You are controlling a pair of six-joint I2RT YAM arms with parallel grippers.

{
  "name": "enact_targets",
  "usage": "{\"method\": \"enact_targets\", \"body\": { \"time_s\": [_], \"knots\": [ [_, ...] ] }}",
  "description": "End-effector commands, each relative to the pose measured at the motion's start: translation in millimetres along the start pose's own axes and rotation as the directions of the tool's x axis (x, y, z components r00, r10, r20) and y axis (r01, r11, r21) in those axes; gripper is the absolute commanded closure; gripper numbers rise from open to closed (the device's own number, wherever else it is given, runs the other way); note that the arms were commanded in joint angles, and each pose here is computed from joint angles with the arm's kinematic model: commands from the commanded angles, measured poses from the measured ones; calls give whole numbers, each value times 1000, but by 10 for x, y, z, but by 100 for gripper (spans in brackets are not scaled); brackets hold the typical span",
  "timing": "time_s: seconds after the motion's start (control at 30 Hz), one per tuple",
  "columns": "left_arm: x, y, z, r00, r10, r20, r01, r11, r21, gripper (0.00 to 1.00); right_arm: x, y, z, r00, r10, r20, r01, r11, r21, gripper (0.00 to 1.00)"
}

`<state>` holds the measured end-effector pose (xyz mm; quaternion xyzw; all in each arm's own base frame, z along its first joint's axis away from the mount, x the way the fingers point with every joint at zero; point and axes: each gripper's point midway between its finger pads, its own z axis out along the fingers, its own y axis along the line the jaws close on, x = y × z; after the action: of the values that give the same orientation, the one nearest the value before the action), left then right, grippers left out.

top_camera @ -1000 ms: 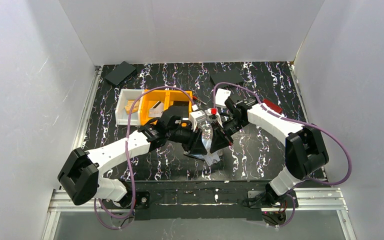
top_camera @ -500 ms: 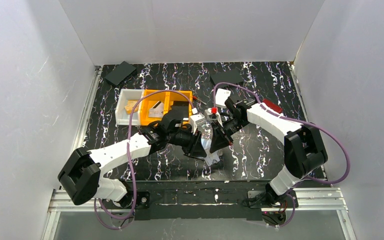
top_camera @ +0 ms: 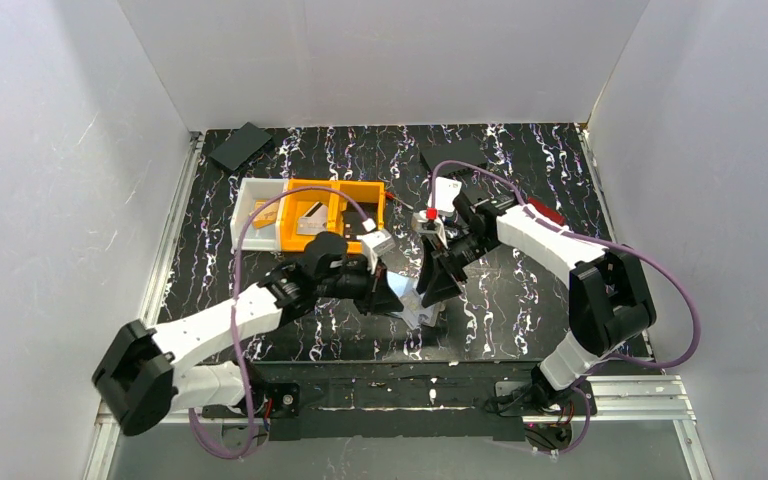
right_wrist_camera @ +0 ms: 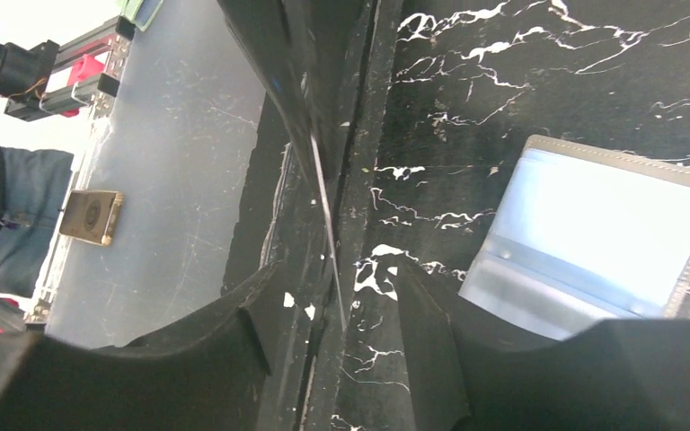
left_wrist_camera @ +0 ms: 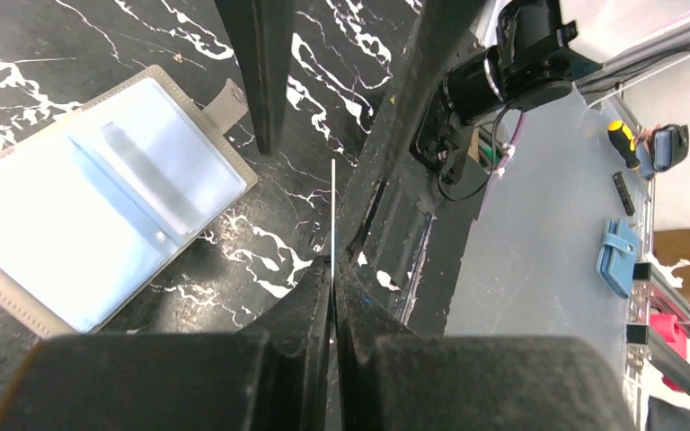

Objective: Take the credit cards out of the card holder
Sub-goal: Place the credit card in the storage box.

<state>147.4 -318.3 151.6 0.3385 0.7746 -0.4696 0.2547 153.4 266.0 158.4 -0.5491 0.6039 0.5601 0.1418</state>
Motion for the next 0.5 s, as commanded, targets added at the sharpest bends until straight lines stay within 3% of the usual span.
{"method": "enact_targets", "body": {
  "time_s": [0.0, 0.33, 0.47],
  "knots": [
    [-198, -64, -226, 981, 47, 187, -40, 998, -38, 100, -206, 8, -92, 996, -18, 85, 18, 1000, -1, 41],
    [-194, -127, -239, 954, -53, 295, 44, 998, 35, 100, -326, 101, -70, 983, 14, 184, -4, 998, -58, 40],
    [-226, -79, -224, 946, -63, 317, 60, 998, 20, 100, -349, 129, -64, 979, 17, 202, -2, 997, -72, 47]
  ]
}}
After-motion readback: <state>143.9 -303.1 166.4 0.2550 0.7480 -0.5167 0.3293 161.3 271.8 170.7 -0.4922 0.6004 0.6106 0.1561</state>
